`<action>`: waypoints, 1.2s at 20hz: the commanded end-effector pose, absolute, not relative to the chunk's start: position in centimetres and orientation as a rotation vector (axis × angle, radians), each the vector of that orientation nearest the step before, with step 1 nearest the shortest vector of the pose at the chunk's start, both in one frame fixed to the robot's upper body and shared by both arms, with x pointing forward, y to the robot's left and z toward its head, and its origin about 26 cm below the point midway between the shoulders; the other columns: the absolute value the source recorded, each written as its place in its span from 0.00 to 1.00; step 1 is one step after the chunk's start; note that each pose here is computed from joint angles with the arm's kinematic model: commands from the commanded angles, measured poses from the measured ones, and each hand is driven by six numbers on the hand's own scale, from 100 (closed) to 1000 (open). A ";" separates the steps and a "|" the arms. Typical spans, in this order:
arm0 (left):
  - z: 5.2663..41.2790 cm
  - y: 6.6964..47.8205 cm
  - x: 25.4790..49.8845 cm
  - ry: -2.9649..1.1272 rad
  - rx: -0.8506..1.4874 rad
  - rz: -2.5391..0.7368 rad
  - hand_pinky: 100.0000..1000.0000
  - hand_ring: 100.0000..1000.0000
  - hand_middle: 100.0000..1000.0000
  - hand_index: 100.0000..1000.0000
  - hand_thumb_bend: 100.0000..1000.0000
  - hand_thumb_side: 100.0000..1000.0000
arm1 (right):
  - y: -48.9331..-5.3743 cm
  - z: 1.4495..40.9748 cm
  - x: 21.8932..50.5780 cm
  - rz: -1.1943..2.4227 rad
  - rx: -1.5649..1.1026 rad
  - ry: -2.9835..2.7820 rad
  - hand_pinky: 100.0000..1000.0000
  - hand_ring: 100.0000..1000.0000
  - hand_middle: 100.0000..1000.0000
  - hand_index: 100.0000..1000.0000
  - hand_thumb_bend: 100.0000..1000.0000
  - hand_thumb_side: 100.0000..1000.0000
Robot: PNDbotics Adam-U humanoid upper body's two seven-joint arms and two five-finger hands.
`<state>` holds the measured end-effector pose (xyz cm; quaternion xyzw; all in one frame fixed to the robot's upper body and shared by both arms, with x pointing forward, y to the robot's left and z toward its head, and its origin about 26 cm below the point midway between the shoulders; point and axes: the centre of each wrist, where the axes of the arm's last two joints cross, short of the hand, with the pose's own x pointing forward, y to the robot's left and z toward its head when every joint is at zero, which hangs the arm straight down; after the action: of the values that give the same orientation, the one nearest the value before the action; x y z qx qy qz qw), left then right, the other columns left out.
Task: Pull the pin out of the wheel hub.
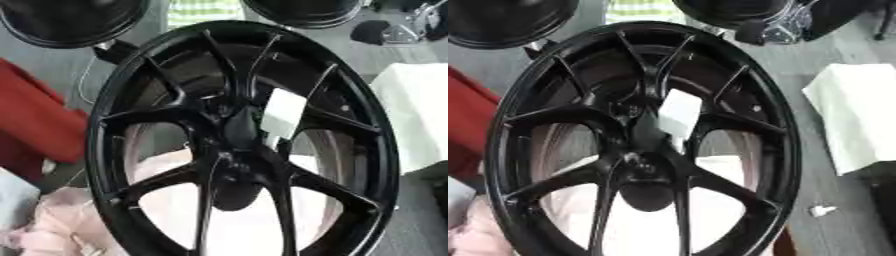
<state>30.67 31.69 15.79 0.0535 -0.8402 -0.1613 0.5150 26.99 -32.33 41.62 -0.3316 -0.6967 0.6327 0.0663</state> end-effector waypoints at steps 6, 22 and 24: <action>16.9 32.2 30.5 -2.040 0.159 -0.418 0.67 0.55 0.44 0.61 0.00 0.81 | -31.0 41.3 25.9 2.113 -1.032 -1.933 0.98 1.00 0.89 0.86 0.39 0.27; 17.4 32.0 30.7 -2.051 0.154 -0.449 0.67 0.55 0.44 0.61 0.00 0.81 | -29.8 39.6 26.6 2.313 -0.965 -1.743 0.98 1.00 0.89 0.87 0.39 0.31; 17.5 32.0 30.7 -2.054 0.156 -0.454 0.67 0.55 0.44 0.61 0.00 0.81 | -29.8 39.5 26.6 2.328 -0.959 -1.727 0.98 1.00 0.89 0.87 0.40 0.31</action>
<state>30.86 31.63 16.32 0.0533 -0.8419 -0.1726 0.5085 27.30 -29.87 38.56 -0.2987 -0.5803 0.7556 0.0550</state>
